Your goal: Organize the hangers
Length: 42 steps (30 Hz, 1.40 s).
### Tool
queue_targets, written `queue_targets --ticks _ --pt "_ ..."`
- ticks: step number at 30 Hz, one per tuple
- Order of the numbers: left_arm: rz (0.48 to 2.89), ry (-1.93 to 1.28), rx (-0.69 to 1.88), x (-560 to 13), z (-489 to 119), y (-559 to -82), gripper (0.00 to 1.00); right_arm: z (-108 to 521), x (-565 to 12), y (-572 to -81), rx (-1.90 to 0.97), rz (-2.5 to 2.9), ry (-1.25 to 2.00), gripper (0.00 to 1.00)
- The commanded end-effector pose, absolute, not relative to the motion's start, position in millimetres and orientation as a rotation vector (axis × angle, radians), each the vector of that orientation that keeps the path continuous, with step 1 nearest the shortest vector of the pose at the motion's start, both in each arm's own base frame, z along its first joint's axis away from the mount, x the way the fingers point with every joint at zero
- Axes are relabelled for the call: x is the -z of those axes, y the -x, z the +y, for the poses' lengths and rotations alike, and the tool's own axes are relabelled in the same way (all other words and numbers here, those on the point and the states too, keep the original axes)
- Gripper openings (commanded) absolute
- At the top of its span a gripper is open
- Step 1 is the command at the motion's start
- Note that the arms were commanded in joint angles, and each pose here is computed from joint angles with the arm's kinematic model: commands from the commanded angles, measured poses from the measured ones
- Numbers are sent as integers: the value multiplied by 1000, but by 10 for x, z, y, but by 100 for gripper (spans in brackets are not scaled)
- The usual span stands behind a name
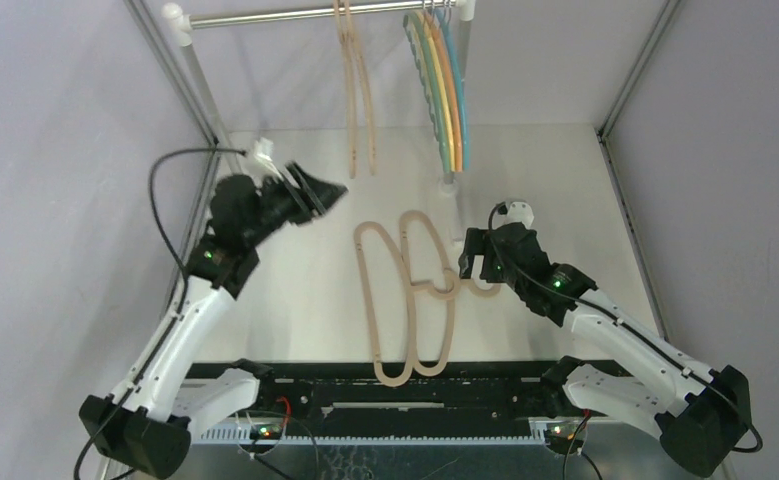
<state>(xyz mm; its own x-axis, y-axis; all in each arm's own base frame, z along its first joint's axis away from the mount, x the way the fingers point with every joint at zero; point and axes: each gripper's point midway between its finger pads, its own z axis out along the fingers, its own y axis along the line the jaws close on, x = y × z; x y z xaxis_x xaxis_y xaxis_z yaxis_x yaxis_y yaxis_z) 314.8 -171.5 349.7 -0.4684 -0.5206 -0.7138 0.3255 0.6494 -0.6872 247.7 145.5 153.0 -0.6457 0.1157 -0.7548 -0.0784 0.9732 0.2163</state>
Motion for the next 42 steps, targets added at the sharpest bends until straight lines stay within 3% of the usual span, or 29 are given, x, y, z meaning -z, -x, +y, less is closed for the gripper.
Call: queue_targets --ticks 1,4,12,26,42 --pt "1961 139 836 -2650 -1840 -2792 58 1509 -1601 -2553 -314 2214 -35 100" --pt "2067 163 812 -2113 -2016 -2467 55 1486 -1613 -2558 -304 2207 -47 100" --pt "2203 198 659 -1434 -2320 -2060 51 1503 -1613 -2529 -324 2215 -55 100" --pt "2383 3 472 -978 -3262 -1978 52 1438 -1692 -2431 -344 2193 -55 100" --pt "2498 -64 330 -403 -3285 -1787 50 1317 -1591 -2353 -340 2189 -85 100"
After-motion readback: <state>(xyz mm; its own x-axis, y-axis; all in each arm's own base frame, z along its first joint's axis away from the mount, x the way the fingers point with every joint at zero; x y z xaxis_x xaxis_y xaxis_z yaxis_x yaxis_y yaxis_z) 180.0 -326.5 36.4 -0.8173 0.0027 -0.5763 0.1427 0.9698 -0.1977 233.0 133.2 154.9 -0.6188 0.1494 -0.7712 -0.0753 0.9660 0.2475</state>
